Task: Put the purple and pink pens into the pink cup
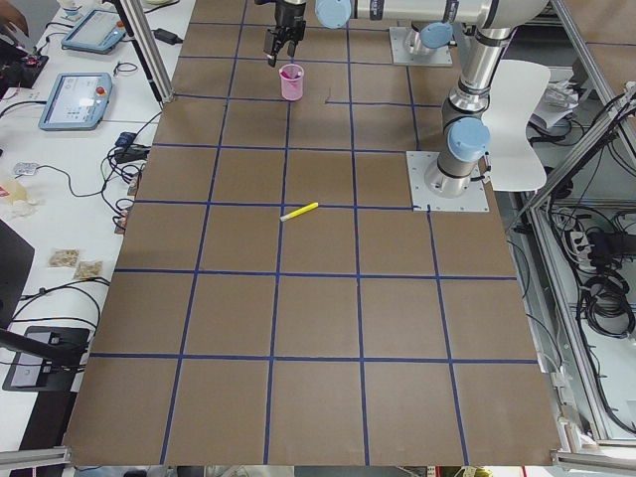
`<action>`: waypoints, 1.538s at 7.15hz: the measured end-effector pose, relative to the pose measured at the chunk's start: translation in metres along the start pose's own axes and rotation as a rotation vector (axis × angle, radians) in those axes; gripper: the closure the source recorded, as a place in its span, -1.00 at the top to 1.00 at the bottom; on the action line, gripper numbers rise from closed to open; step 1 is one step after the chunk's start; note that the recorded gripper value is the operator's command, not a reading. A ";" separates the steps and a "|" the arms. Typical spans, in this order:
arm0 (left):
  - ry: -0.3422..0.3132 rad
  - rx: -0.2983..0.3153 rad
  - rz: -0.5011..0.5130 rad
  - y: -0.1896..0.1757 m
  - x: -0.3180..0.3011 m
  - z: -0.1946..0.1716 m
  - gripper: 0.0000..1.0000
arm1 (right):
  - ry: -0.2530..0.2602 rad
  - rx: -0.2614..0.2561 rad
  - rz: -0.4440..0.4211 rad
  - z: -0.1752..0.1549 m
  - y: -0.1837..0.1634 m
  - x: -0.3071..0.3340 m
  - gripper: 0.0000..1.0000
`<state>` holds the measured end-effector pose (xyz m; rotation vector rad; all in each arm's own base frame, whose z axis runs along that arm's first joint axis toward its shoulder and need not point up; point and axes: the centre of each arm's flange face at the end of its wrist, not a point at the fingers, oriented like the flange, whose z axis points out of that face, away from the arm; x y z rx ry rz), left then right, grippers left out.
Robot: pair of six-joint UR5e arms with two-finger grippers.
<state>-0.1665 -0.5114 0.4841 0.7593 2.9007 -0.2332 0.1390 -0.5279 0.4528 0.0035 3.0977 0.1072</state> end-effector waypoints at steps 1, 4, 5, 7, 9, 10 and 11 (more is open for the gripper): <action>0.015 -0.020 -0.125 0.016 -0.013 -0.003 1.00 | -0.004 0.005 -0.004 -0.002 0.001 -0.001 1.00; 0.024 -0.019 -0.269 0.043 -0.025 -0.009 1.00 | -0.004 0.010 -0.006 -0.003 0.002 -0.002 1.00; 0.037 -0.009 -0.287 0.048 -0.028 -0.012 1.00 | -0.004 0.011 -0.006 -0.003 0.001 -0.002 1.00; 0.047 -0.011 -0.350 0.054 -0.027 -0.011 1.00 | -0.008 0.011 -0.005 -0.002 0.001 -0.002 1.00; 0.048 -0.017 -0.437 0.055 -0.029 -0.006 1.00 | -0.004 0.015 -0.001 -0.003 0.001 -0.002 1.00; 0.053 -0.024 -0.469 0.056 -0.032 -0.004 1.00 | -0.002 0.020 -0.001 -0.007 0.004 -0.003 1.00; 0.061 -0.031 -0.484 0.056 -0.034 -0.001 1.00 | -0.001 0.030 -0.003 -0.015 0.011 -0.005 1.00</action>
